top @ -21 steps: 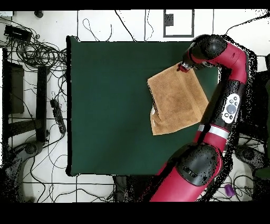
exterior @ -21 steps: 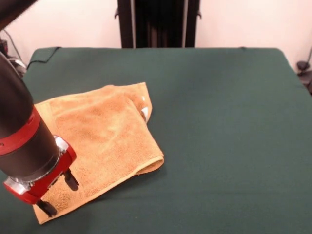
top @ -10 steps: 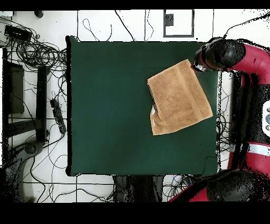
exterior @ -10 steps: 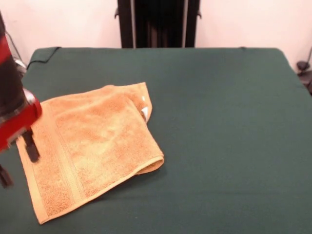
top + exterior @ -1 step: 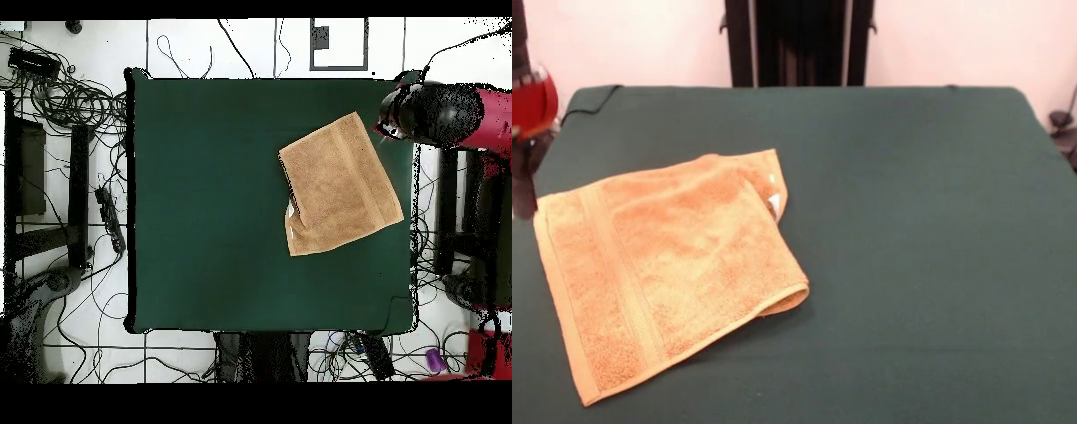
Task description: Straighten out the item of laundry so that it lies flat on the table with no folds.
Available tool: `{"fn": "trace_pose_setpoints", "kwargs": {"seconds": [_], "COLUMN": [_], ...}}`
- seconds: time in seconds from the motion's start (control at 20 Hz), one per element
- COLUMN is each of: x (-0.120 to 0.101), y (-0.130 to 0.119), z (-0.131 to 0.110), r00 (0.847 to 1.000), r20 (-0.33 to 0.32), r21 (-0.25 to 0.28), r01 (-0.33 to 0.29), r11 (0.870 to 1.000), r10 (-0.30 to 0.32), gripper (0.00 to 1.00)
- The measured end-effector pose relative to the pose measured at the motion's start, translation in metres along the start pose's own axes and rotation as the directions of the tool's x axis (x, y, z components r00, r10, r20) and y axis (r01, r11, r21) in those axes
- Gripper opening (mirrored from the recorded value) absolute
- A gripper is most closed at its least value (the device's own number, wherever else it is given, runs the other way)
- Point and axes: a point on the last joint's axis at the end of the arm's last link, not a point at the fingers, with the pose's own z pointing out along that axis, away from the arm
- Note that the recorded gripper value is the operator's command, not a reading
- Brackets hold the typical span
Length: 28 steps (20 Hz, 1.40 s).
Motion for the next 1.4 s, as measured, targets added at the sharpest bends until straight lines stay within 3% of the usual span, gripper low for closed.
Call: {"fn": "trace_pose_setpoints", "kwargs": {"seconds": [0.15,0.25,0.35,0.4,0.6,0.85,1.4], "x": [0.004,0.010,0.013,0.018,0.027,0.037,0.051], "y": [0.006,0.014,0.019,0.027,0.044,0.074,0.123], "z": [-0.011,-0.013,-0.012,-0.008,0.005,0.024,0.040], "r00": [0.996,0.984,0.977,0.964,0.936,0.907,0.880], "r20": [0.016,0.044,0.056,0.071,0.092,0.097,0.086], "r21": [0.052,0.088,0.098,0.107,0.099,0.063,0.001], "r01": [-0.084,-0.175,-0.212,-0.263,-0.349,-0.416,-0.469], "r11": [0.995,0.981,0.973,0.959,0.932,0.907,0.883], "r10": [0.084,0.171,0.207,0.256,0.341,0.410,0.467], "gripper": [1.00,1.00,1.00,1.00,1.00,1.00,1.00]}}
